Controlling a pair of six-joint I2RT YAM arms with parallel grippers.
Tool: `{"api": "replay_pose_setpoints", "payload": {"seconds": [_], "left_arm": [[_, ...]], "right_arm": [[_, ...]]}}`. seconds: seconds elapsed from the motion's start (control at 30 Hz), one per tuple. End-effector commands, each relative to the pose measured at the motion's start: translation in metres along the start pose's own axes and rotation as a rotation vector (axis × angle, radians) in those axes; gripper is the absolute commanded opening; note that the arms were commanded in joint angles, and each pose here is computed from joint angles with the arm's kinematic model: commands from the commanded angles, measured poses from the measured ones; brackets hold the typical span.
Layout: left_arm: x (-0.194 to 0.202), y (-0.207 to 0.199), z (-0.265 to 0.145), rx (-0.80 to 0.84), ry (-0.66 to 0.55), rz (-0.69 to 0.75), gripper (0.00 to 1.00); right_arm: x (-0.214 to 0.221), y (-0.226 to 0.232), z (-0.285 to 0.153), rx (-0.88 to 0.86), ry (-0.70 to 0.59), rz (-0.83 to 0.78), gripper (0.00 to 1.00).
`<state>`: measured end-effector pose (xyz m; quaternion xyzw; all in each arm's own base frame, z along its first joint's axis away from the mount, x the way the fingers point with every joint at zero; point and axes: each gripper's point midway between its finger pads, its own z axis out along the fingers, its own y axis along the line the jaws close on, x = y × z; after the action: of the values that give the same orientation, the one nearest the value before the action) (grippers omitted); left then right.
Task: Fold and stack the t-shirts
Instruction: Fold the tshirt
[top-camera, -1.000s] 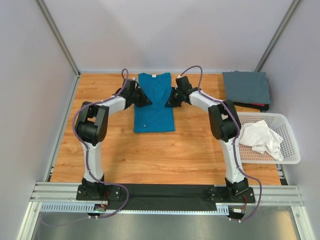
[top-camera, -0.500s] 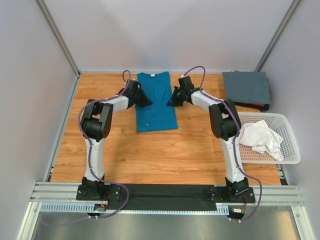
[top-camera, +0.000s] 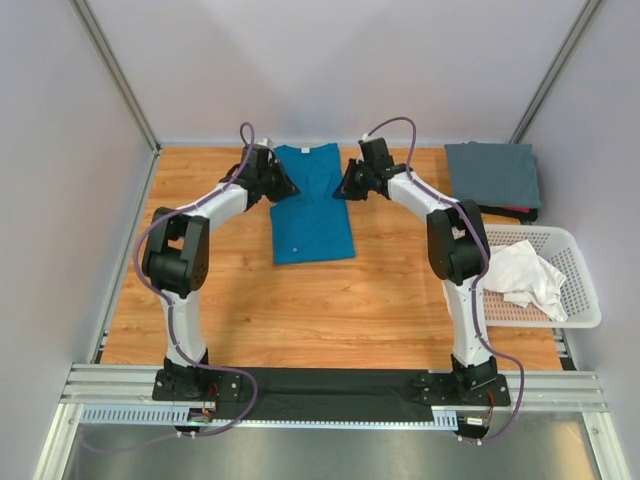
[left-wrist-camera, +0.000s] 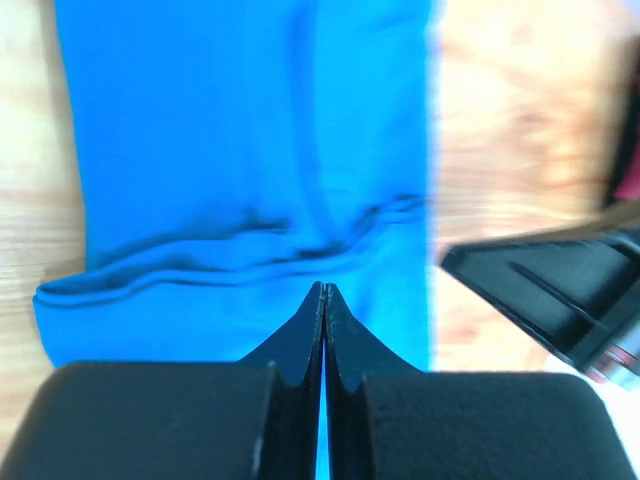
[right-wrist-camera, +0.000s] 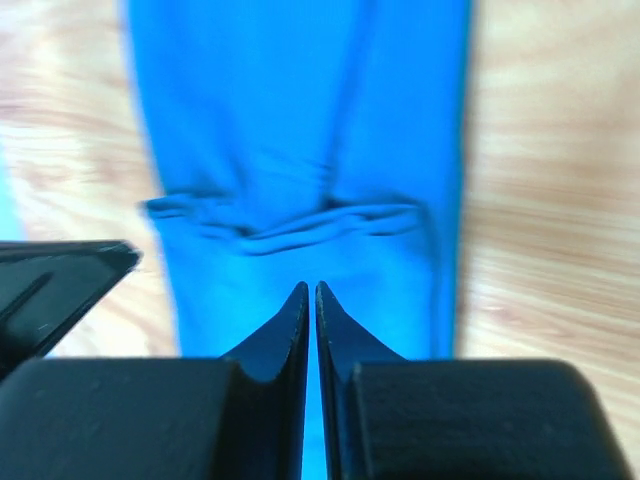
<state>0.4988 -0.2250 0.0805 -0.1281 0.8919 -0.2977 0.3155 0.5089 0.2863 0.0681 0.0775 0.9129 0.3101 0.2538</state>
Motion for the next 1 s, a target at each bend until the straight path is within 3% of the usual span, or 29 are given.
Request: {"api": "replay_pose_setpoints", "payload": {"seconds": [0.0, 0.17, 0.5, 0.83, 0.97], "left_arm": [[-0.043, -0.049, -0.060, 0.099, -0.146, 0.109, 0.01], [-0.035, -0.056, -0.076, 0.151, -0.165, 0.088, 0.00], [-0.003, -0.025, -0.027, 0.146, -0.083, -0.005, 0.00], [0.025, 0.034, 0.002, -0.067, -0.023, -0.042, 0.00], [0.035, 0.055, 0.005, -0.163, 0.015, -0.044, 0.00]], "right_arm": [[-0.036, 0.071, -0.048, -0.163, -0.101, -0.096, 0.07], [-0.020, 0.080, -0.036, -0.209, -0.061, -0.070, 0.06], [0.005, 0.067, 0.013, -0.220, 0.007, -0.029, 0.03], [0.029, 0.003, 0.056, -0.027, 0.049, -0.039, 0.01], [0.034, -0.003, 0.060, -0.013, 0.066, -0.036, 0.00]]}}
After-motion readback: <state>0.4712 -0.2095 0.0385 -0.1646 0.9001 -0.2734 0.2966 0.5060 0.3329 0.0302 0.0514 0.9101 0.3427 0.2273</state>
